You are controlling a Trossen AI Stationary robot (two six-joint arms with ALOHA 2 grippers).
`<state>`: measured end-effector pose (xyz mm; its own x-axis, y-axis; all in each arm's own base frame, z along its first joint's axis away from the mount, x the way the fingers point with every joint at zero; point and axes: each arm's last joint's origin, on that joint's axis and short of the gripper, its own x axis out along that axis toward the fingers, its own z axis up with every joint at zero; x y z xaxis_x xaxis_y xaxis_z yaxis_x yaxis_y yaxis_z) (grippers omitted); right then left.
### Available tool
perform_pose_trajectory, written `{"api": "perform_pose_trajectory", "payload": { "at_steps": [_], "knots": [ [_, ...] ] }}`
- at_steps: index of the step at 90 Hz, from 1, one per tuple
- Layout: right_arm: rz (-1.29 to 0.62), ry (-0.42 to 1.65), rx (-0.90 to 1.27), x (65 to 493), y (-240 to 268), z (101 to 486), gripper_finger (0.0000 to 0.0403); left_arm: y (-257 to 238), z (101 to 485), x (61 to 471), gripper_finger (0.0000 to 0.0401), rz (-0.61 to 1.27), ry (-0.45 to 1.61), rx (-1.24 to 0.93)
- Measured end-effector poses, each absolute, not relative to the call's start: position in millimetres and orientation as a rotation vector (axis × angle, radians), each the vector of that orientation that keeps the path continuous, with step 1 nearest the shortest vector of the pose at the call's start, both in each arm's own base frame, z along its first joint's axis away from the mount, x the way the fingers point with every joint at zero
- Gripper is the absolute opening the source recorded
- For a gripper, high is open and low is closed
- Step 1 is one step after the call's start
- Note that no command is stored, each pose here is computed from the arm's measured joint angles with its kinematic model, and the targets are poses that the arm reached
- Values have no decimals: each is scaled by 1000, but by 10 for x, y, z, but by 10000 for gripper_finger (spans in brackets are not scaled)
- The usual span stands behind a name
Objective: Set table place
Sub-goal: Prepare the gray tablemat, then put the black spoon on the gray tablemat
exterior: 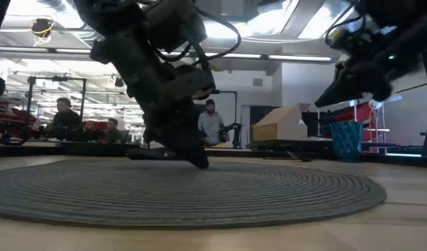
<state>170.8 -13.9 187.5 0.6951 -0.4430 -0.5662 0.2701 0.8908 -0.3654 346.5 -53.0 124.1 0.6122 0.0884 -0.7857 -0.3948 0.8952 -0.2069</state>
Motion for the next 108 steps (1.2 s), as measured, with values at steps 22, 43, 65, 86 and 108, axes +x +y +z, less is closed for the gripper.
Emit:
{"api": "perform_pose_trajectory", "payload": {
  "at_steps": [22, 43, 65, 86, 108],
  "knots": [
    [-424, 795, -240, 1762, -369, 1925, 1, -537, 1183, 3501, 0, 281, 862, -367],
    [-404, 956, -246, 1773, -562, 2048, 24, -551, 1098, 3644, 0, 239, 757, -400],
    [-292, 1105, -352, 1834, -778, 2224, 74, -442, 1175, 3782, 0, 245, 706, -402],
    [-195, 1231, -391, 1793, -1093, 2118, 81, -292, 1300, 3897, 0, 273, 644, -425],
    [-131, 1324, -294, 1688, -1463, 1865, 81, -294, 1398, 3969, 0, 245, 615, -373]
  ]
}}
